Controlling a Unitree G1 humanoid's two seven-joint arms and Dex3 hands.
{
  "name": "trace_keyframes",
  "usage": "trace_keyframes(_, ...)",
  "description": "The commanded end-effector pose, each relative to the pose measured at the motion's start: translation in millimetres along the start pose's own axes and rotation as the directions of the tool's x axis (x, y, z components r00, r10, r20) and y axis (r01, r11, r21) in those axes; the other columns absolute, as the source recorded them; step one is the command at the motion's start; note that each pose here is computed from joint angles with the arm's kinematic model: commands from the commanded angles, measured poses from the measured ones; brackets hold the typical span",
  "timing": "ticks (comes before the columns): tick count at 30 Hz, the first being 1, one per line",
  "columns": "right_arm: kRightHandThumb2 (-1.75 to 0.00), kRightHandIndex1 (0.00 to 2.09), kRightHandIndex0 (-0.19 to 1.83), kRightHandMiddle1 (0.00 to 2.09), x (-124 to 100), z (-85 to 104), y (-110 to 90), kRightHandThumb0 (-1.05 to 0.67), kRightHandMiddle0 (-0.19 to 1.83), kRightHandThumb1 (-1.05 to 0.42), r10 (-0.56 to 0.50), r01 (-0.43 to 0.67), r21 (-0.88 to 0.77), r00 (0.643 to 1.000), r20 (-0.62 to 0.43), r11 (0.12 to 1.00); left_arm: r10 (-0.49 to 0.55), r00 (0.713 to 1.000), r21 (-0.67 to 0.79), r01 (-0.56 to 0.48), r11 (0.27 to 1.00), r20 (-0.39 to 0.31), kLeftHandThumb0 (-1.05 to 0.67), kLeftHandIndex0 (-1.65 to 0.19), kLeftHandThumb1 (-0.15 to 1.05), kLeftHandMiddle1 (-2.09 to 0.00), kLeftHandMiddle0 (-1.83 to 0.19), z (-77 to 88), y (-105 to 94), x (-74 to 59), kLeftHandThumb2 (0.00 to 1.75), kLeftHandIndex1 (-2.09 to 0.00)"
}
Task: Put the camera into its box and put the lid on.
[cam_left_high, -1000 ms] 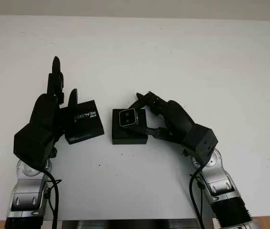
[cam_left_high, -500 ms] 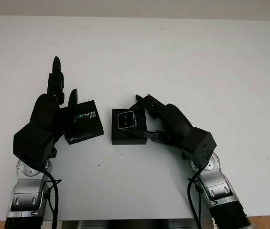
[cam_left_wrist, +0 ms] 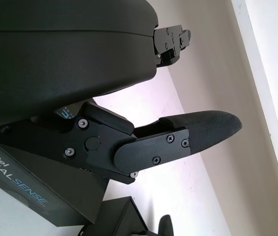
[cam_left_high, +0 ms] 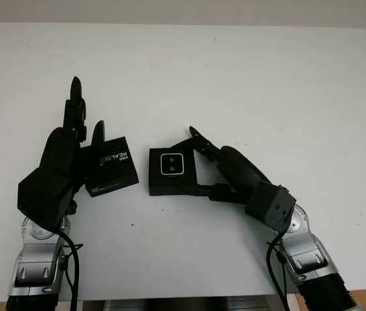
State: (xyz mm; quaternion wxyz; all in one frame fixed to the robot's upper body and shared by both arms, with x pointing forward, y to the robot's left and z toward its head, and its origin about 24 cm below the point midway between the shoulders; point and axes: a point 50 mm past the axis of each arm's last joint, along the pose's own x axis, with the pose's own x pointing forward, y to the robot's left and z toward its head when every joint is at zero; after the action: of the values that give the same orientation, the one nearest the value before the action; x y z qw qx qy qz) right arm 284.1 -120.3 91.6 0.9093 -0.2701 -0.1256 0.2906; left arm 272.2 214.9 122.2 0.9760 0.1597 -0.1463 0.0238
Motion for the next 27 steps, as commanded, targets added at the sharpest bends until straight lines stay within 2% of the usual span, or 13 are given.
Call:
trace_keyframes(1, -0.05, 0.00, -0.19, 0.23, -3.8, 0.9, 3.4, -0.70, -0.12, -0.95, 0.020, -0.020, -0.036, 1.000, 0.002, 0.999, 0.008, 1.000, 0.003, -0.008, 1.000, 0.005, -0.79, 0.15, 1.05, -0.06, 0.13, 1.1, 1.6, -1.7, 0.70, -0.06)
trace_keyframes(6, -0.05, 0.00, -0.19, 0.21, -5.5, 3.9, 3.7, -0.70, -0.10, -0.94, 0.021, -0.019, -0.060, 1.000, 0.023, 0.998, 0.011, 1.000, 0.004, -0.011, 1.000, 0.000, -0.80, 0.14, 1.05, -0.06, 0.13, 1.1, 1.8, -2.1, 0.69, -0.07)
trace_keyframes(13, -0.06, 0.00, -0.19, 0.16, -5.8, 6.2, 0.5, -0.71, -0.10, -0.95, -0.030, 0.034, -0.067, 0.998, 0.056, 0.997, 0.010, 1.000, 0.000, -0.010, 1.000, 0.002, -0.79, 0.14, 1.05, -0.05, 0.13, 0.9, 3.0, -2.3, 0.69, -0.06)
trace_keyframes(21, -0.06, 0.00, -0.19, 0.08, -2.0, 18.9, -21.2, -0.76, -0.18, -0.98, -0.181, 0.200, -0.120, 0.971, 0.154, 0.972, 0.005, 1.000, 0.006, -0.005, 1.000, 0.004, -0.79, 0.14, 1.05, -0.05, 0.13, 1.4, 1.8, -1.9, 0.70, -0.06)
trace_keyframes(27, -0.04, 0.00, -0.19, 0.00, 0.6, 33.3, -40.8, -0.69, -0.19, -0.94, -0.283, 0.312, -0.125, 0.937, 0.204, 0.942, 0.011, 1.000, 0.002, -0.011, 1.000, 0.004, -0.79, 0.14, 1.05, -0.06, 0.13, 1.2, 2.1, -2.2, 0.69, -0.06)
